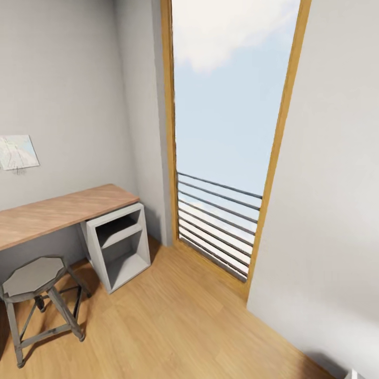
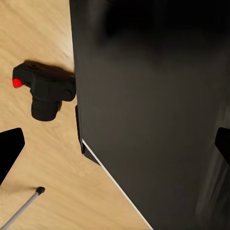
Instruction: Attach the digital camera to the camera tripod in the bedroom.
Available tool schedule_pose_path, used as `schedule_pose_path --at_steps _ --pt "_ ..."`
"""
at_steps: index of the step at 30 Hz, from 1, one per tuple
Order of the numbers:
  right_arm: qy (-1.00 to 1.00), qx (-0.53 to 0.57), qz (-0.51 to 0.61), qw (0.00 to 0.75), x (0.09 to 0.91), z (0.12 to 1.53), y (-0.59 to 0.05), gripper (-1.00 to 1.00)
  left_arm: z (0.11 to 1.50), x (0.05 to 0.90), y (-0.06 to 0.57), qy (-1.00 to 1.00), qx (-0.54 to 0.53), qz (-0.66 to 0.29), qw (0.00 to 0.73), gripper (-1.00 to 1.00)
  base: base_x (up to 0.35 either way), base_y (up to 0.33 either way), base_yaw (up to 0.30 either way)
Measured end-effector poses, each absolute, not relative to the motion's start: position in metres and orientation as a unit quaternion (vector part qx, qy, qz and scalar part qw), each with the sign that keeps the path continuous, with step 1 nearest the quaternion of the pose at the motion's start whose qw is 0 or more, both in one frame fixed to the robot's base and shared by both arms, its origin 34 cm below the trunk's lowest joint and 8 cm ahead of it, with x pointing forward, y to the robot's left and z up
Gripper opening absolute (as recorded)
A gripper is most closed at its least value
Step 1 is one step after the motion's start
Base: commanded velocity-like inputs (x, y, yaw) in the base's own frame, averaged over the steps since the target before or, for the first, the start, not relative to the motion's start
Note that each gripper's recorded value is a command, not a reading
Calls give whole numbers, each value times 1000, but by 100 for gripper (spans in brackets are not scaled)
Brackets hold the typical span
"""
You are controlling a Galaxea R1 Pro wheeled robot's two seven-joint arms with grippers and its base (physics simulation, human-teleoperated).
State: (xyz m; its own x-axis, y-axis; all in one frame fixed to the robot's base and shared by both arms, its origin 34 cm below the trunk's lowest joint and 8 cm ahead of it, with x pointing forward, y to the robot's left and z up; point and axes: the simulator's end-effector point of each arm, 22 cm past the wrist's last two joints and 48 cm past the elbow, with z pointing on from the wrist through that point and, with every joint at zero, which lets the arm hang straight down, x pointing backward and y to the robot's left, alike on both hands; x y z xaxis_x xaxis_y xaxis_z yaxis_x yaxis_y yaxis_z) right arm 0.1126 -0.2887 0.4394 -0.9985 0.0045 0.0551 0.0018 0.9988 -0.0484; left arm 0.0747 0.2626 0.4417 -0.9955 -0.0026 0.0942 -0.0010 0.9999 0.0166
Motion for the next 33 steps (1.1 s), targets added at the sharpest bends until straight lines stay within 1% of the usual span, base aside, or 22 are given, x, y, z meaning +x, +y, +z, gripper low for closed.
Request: schedule_pose_path --at_steps 12,16,22,33 --pt "-999 -1 24 28 113 439 -289 100 442 75 263 -999 1 -8 47 100 253 0 1" --pt "-999 -1 24 28 113 439 -289 100 442 75 263 -999 1 -8 47 100 239 0 72" --pt "-999 -2 24 28 113 439 -288 100 442 75 263 -999 1 -8 47 100 236 0 197" --pt "-999 -1 22 28 113 439 -285 100 442 75 263 -999 1 -8 47 100 217 0 264"
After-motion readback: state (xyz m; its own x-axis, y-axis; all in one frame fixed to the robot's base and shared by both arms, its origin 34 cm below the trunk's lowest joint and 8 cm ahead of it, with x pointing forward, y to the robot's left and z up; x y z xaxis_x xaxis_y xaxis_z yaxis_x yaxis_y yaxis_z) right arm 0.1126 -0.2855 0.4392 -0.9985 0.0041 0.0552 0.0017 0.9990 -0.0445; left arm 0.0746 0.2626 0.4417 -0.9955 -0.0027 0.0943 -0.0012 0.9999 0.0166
